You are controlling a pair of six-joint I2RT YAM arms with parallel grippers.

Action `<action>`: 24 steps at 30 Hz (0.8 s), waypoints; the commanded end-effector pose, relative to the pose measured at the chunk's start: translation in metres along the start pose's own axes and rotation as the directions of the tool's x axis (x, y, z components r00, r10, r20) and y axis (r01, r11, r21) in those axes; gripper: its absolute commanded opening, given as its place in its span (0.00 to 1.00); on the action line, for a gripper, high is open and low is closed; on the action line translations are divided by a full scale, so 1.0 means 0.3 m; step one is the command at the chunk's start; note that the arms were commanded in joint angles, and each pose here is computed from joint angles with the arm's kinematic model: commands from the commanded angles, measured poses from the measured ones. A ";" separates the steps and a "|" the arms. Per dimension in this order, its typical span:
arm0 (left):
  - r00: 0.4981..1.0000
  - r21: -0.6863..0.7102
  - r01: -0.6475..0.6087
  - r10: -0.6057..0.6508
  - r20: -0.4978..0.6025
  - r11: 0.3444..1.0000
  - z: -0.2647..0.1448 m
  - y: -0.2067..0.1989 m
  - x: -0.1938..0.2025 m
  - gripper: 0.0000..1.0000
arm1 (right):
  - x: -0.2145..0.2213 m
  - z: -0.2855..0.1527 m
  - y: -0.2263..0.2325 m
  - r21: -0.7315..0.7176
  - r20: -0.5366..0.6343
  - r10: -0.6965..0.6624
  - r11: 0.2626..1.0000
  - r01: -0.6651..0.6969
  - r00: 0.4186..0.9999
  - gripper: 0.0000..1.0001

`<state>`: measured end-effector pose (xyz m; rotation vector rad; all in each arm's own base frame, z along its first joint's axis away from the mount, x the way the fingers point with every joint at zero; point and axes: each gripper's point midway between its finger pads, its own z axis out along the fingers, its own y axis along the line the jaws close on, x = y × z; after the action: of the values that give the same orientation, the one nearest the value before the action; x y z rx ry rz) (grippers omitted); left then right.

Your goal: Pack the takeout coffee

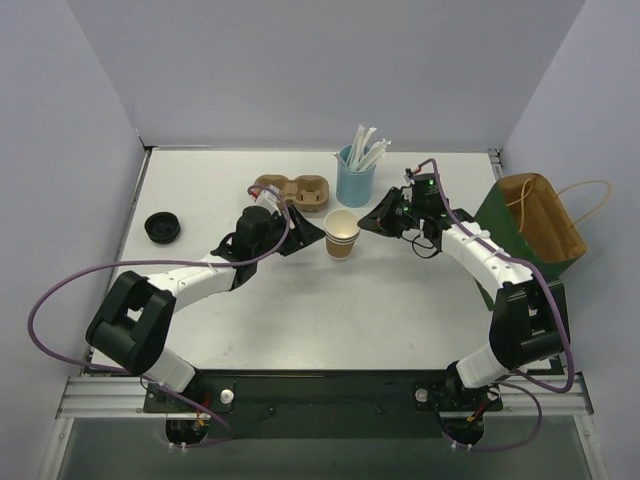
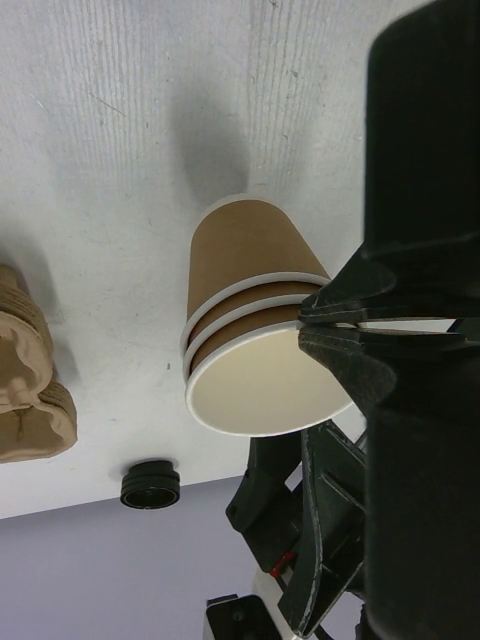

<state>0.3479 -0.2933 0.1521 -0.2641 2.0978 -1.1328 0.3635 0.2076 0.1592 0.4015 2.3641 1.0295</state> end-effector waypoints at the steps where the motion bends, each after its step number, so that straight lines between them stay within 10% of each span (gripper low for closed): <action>1: 0.999 0.034 0.002 -0.003 0.032 0.999 0.006 -0.017 -0.013 0.71 | -0.064 -0.045 0.101 -0.092 0.058 -0.019 0.995 0.024 0.998 0.00; 24: 0.999 0.084 0.025 -0.029 0.042 0.996 0.023 -0.048 -0.024 0.71 | -0.062 -0.054 0.123 -0.121 0.053 -0.008 0.993 0.014 0.999 0.00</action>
<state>0.3497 -0.2954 0.1503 -0.2911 2.0708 -1.1673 0.3662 0.2092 0.1645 0.4141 2.3446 1.0620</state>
